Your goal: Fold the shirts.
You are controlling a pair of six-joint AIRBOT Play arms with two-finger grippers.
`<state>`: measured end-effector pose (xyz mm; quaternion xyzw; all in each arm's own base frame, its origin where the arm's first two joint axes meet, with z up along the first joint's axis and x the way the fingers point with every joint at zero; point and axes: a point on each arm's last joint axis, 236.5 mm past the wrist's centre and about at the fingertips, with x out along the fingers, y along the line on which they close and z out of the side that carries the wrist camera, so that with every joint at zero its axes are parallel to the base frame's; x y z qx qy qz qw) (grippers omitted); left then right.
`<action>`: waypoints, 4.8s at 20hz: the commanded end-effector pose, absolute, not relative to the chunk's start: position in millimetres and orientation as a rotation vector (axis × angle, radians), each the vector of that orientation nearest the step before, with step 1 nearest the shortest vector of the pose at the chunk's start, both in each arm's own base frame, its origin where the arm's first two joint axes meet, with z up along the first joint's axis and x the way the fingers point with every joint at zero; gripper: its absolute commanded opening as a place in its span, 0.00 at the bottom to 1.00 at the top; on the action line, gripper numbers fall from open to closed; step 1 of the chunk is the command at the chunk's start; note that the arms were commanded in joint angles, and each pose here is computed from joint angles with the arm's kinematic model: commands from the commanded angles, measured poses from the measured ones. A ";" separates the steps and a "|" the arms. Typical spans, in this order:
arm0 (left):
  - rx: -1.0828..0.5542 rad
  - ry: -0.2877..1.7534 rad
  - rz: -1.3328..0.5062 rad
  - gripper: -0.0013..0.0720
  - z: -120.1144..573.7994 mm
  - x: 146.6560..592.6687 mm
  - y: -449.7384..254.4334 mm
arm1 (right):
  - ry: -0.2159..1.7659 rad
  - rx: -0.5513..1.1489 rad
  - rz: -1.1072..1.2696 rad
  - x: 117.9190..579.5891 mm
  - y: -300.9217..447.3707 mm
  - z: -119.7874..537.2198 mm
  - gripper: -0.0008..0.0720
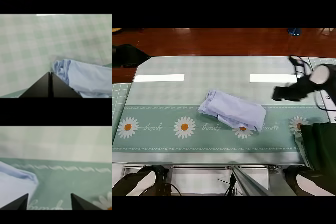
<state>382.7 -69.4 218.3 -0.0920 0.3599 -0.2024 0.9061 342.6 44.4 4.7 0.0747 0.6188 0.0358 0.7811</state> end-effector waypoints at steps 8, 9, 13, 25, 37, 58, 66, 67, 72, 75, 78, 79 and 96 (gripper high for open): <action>-0.165 0.792 -0.406 0.05 206.1 379.2 -64.2 | 1.326 0.819 0.139 289.1 105.1 -85.2 0.85; -0.165 0.797 -0.408 0.05 205.4 378.2 -64.5 | 1.315 0.816 0.139 289.5 111.1 -88.5 0.85; -0.166 0.798 -0.408 0.05 204.7 378.8 -64.6 | 1.280 0.821 0.144 299.9 140.8 -97.3 0.84; -0.187 0.858 -0.411 0.05 181.1 390.9 -63.9 | 0.994 0.531 0.205 315.3 60.2 101.2 0.05; -0.222 0.967 -0.417 0.05 139.5 405.2 -62.8 | 1.184 0.479 -0.797 127.5 -165.2 147.8 0.05; -0.145 0.869 -0.391 0.05 125.2 447.4 -47.2 | 1.341 0.616 -1.263 -7.6 -213.5 126.1 0.70; 0.019 0.800 -0.439 0.57 164.3 440.3 -60.5 | 0.845 0.342 -0.365 245.8 -150.0 161.7 0.70; 0.103 0.799 -0.414 0.57 168.0 437.5 -57.3 | 0.832 0.290 -0.266 265.9 -123.9 166.0 0.70; 0.194 1.021 -0.315 1.00 140.6 395.9 -67.9 | 0.906 0.158 0.037 324.7 -11.0 143.4 0.85; 0.253 1.086 -0.349 1.00 127.8 377.5 -96.1 | 1.071 0.043 0.101 339.9 19.2 91.6 0.85; 0.319 1.124 -0.370 1.00 116.9 365.0 -110.8 | 1.195 0.004 0.166 338.2 40.8 57.3 0.85; 0.313 1.130 -0.370 1.00 114.9 363.3 -113.1 | 1.197 -0.002 0.174 339.3 43.8 55.5 0.85; 0.250 1.105 -0.349 0.99 107.0 378.6 -121.6 | 1.192 -0.016 0.153 341.0 38.0 55.3 0.85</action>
